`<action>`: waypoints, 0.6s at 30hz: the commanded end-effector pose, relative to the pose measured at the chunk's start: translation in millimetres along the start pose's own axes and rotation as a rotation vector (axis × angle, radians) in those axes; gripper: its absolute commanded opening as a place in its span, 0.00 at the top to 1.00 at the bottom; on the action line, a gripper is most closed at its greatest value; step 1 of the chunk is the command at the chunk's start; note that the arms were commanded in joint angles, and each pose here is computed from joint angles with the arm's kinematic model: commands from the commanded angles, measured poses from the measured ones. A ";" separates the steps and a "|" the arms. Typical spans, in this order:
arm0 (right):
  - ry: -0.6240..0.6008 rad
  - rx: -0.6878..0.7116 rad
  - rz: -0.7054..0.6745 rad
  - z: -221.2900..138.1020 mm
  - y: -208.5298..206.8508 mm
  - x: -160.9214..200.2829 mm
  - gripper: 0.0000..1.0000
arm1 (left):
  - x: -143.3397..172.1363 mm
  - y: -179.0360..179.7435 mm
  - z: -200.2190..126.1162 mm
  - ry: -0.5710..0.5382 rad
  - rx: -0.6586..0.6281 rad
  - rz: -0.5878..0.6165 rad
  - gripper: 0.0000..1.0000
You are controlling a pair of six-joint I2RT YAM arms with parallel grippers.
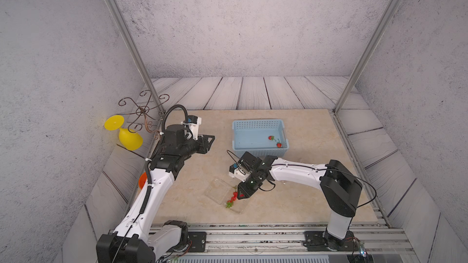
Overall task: Pack strawberries into containers
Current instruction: Place the strawberry in the packing box.
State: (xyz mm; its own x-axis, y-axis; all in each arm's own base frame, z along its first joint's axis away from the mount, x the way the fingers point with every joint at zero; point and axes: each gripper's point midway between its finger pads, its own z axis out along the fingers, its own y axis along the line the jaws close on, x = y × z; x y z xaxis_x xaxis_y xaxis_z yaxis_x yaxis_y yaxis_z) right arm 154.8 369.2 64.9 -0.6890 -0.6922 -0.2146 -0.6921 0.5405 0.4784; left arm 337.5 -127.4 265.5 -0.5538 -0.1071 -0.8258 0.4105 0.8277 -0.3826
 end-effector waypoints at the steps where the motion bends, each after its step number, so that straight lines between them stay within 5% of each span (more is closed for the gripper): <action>1: 0.032 0.031 0.030 11.1 -11.0 10.9 0.78 | 1.9 3.7 -1.4 -0.006 -0.011 0.003 0.60; 12: -0.022 0.045 -0.009 -11.9 -1.8 2.4 0.51 | 2.2 4.5 -0.9 -0.004 -0.014 0.001 0.60; 18: -0.094 0.065 -0.042 -47.5 8.7 -11.8 0.51 | 2.2 4.2 -0.8 -0.003 -0.012 0.003 0.60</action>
State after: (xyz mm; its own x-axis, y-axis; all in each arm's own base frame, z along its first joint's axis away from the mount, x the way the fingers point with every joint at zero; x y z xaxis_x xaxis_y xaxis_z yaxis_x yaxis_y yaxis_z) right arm 158.0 359.5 69.0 -0.6929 -0.6876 -0.2171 -0.6989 0.5663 0.4368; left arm 337.5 -127.3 265.4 -0.5539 -0.1074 -0.8256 0.4100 0.8279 -0.3828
